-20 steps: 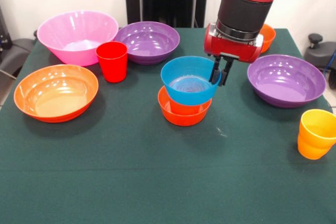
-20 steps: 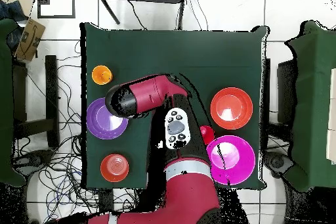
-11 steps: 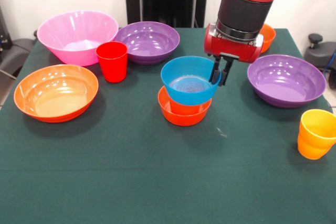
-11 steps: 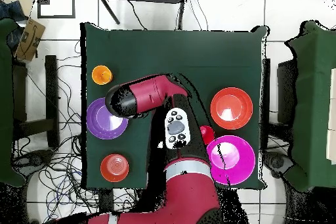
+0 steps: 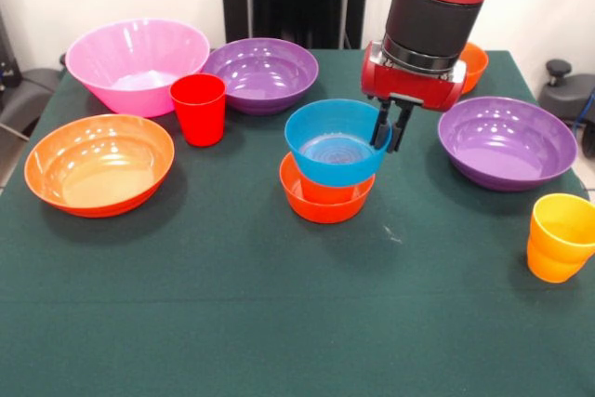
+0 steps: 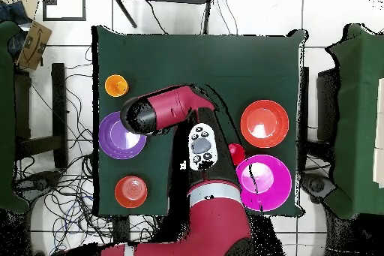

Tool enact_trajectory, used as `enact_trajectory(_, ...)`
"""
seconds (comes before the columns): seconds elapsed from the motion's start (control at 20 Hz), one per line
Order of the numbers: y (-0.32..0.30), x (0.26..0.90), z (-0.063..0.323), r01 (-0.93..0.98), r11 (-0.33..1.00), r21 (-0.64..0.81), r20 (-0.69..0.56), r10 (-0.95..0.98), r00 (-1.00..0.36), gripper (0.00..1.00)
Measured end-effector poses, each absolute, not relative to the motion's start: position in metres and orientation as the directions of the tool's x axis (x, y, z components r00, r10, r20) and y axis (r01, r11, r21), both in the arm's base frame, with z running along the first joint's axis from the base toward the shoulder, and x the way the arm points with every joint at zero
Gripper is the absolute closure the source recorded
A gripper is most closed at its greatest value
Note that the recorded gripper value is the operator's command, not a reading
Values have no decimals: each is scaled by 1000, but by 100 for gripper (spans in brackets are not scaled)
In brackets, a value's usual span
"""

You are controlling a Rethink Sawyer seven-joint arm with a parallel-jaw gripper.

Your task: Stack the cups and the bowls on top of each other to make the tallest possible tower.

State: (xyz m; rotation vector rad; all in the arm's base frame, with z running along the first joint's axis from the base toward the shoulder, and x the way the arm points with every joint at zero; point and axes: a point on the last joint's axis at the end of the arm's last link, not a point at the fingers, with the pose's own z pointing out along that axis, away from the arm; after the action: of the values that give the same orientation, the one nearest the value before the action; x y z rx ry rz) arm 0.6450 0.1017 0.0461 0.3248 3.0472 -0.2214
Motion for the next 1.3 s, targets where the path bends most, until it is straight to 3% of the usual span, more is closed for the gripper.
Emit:
enact_trajectory(0.25, 102, 645, 46, 214, 967, -136, -83, 204, -975, 100)
enact_trajectory(0.3, 102, 644, 45, 214, 967, -136, -81, 204, -976, 0)
enact_trajectory(1.3, 101, 627, 38, 209, 968, -141, -46, 204, -978, 0)
